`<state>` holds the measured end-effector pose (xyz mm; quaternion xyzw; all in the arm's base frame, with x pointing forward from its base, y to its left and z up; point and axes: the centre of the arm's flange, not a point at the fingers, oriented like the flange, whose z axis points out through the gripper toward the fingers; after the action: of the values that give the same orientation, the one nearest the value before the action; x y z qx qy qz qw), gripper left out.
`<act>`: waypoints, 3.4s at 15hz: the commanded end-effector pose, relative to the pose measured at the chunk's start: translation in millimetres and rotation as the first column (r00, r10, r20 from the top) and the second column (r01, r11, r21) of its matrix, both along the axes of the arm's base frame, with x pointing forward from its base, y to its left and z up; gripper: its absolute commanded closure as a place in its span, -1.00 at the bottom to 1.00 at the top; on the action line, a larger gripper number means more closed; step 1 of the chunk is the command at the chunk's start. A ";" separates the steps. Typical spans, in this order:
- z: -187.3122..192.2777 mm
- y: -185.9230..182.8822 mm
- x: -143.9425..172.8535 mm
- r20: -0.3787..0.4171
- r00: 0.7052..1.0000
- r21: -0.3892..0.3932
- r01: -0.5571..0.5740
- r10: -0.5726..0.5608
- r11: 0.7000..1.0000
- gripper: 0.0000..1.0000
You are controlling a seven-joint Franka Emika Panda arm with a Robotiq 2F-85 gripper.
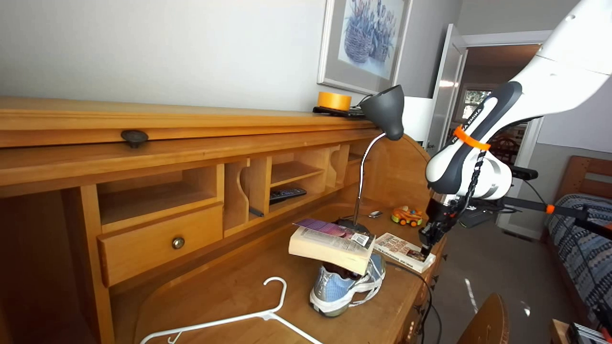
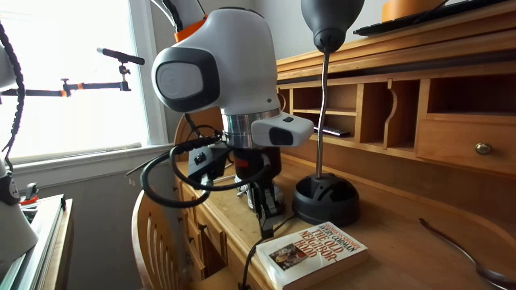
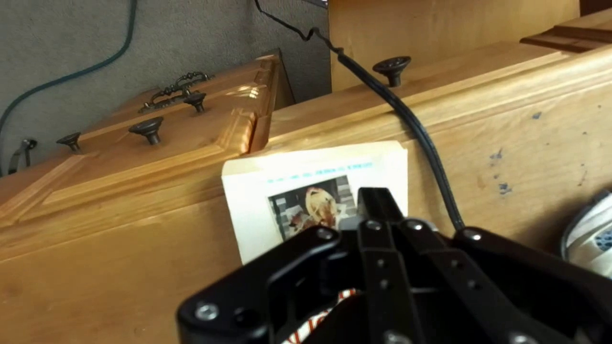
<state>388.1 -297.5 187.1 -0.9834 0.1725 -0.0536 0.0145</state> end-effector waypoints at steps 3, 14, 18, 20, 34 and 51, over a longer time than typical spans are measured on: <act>-25.1 -17.0 1.7 0.026 1.000 0.023 -0.002 0.002 1.000 1.00; -44.5 -30.2 5.2 0.108 0.971 -0.014 0.218 -0.215 0.976 1.00; -44.0 -34.2 2.4 0.107 0.965 -0.048 0.245 -0.239 0.968 1.00; -42.6 -35.6 0.9 0.103 0.962 -0.056 0.259 -0.252 0.964 1.00; -37.4 -46.4 -6.7 0.080 0.946 -0.147 0.323 -0.315 0.935 1.00; 19.7 10.7 2.5 0.048 0.969 -0.178 0.247 -0.242 0.953 -0.56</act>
<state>399.7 -313.0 189.6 -0.9451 0.2992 -0.1081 -0.0748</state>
